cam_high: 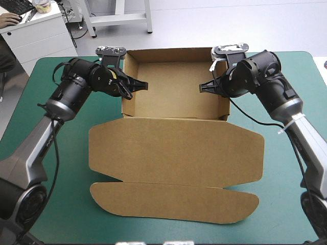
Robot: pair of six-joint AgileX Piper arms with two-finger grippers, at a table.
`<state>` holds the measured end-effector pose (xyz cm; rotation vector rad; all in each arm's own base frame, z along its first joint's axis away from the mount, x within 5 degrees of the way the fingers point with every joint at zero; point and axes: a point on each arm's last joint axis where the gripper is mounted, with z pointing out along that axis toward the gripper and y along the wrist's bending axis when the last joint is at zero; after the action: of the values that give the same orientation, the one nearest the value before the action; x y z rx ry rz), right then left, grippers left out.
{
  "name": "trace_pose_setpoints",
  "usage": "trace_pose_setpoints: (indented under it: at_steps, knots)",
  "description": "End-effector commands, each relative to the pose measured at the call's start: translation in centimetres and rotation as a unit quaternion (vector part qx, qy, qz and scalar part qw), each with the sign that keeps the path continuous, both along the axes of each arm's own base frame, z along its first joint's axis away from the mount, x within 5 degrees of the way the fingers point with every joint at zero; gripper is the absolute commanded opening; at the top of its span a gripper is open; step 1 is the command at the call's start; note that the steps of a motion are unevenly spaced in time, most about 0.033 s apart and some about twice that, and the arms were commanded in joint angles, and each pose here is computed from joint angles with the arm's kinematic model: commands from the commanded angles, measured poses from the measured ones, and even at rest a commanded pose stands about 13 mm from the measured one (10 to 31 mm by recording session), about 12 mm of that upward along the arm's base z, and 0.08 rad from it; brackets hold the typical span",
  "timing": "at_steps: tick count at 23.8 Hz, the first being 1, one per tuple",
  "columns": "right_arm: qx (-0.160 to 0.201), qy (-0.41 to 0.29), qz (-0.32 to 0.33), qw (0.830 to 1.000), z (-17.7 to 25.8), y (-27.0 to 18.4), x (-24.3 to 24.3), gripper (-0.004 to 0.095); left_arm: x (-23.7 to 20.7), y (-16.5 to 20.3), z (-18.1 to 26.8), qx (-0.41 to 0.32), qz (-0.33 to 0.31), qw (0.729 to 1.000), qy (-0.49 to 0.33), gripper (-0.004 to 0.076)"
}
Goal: Fold the box
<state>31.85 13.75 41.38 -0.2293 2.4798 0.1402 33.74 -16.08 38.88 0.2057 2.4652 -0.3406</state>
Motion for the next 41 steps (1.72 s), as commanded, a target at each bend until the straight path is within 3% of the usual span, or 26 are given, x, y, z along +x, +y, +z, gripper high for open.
trace_pose_setpoints:
  at_steps: [1, 6, 16, 29, 31, 33, 34, 35, 37, 41]
  knots:
    - [0.034, 0.03, 0.016, 0.999, -0.8, -0.6, 1.6, -0.002, 1.0, -0.9, 0.9, -0.013, 0.002, 1.0, -0.009, -0.001]
    - [0.055, 0.087, 0.012, 0.995, -4.2, -0.9, 4.2, -0.002, 2.7, -1.6, -2.4, 0.018, 0.013, 0.998, 0.051, -0.001]
    - [0.04, 0.152, 0.001, 0.988, -8.6, -0.7, 6.5, -0.002, 4.5, -2.1, -8.7, 0.091, 0.017, 0.982, 0.165, -0.001]
    - [0.029, 0.178, 0.0, 0.984, -10.8, -0.4, 7.5, -0.0005, 4.9, -1.5, -9.0, 0.129, 0.032, 0.979, 0.155, -0.0009]
    - [0.024, 0.18, 0.007, 0.983, -10.8, -0.4, 7.4, 0.012, 4.9, -1.5, -9.0, 0.134, 0.021, 0.979, 0.153, 0.0018]
    - [0.021, 0.185, 0.009, 0.983, -10.9, -0.5, 7.3, 0.0487, 4.8, -1.6, -9.1, 0.133, 0.019, 0.979, 0.156, 0.0152]
    - [0.02, 0.186, 0.009, 0.982, -10.9, -0.5, 7.3, 0.0596, 4.8, -1.6, -9.1, 0.13, 0.018, 0.979, 0.158, 0.0209]
    - [0.018, 0.192, 0.009, 0.981, -10.9, -0.5, 7.2, 0.0752, 4.8, -1.7, -9.1, 0.124, 0.018, 0.979, 0.16, 0.0321]
    - [0.013, 0.19, 0.008, 0.982, -10.9, -0.6, 7.3, 0.0849, 4.8, -1.7, -9.1, 0.124, 0.018, 0.979, 0.16, 0.0478]
    - [0.027, 0.169, 0.005, 0.985, -9.8, -0.4, 7.6, 0.0849, 5.0, -1.6, -7.4, 0.125, 0.023, 0.982, 0.137, 0.0512]
